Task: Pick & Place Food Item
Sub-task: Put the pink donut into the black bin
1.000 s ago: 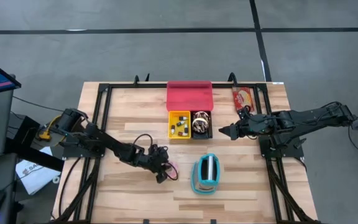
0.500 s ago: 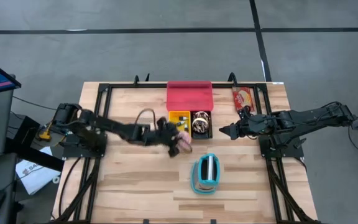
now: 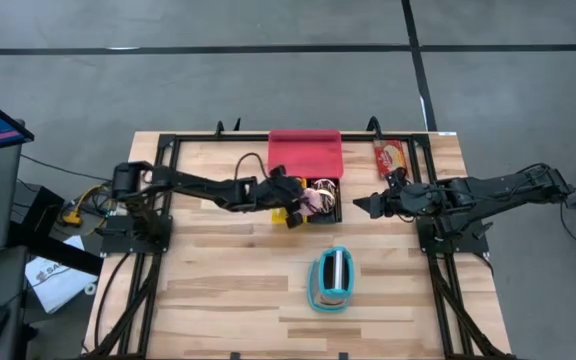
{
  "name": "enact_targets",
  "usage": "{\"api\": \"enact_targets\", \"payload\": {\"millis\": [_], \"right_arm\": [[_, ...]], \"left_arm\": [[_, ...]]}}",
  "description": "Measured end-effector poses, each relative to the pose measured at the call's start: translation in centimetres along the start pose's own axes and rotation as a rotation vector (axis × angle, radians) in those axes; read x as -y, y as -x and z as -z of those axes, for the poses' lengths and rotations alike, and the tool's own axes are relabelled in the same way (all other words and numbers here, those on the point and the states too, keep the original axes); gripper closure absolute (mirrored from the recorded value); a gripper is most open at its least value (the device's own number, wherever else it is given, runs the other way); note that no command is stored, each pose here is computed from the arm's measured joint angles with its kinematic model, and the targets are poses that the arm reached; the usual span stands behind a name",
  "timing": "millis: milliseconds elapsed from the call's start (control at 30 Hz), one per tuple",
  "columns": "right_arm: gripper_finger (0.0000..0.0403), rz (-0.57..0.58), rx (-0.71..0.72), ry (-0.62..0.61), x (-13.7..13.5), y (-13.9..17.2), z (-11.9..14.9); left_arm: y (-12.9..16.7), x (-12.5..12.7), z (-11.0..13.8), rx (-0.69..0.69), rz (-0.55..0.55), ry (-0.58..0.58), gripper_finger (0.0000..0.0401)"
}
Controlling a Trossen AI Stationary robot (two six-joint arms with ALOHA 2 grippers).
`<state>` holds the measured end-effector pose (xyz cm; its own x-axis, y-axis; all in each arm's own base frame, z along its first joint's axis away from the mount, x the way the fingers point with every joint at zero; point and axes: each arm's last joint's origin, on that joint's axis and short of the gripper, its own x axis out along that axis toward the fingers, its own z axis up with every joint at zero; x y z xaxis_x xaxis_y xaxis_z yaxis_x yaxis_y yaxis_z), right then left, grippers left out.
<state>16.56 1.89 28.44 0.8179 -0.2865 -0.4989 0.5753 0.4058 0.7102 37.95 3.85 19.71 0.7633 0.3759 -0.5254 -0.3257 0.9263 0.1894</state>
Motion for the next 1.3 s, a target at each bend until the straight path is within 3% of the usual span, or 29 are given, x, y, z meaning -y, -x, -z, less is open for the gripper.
{"api": "enact_targets", "payload": {"millis": [367, 467, 833, 1300], "right_arm": [[0.021, 0.008, 0.003, -0.037, 0.1, 0.0, 0.0], [0.021, 0.004, 0.003, -0.04, 0.0, 0.0, 0.0], [0.021, 0.005, 0.003, -0.04, 0.0, 0.0, 0.0], [0.021, 0.0, 0.004, -0.052, 0.0, 0.0, 0.0]], "left_arm": [[-4.4, 2.5, -2.4, 0.025, -0.053, -0.14, 0.0284], [-4.7, 3.3, -1.8, 0.006, -0.076, -0.206, 0.0284], [-4.6, 4.1, -1.3, -0.011, -0.093, -0.229, 0.0281], [-4.6, 3.8, -1.3, -0.015, -0.133, -0.272, 0.0216]]}}
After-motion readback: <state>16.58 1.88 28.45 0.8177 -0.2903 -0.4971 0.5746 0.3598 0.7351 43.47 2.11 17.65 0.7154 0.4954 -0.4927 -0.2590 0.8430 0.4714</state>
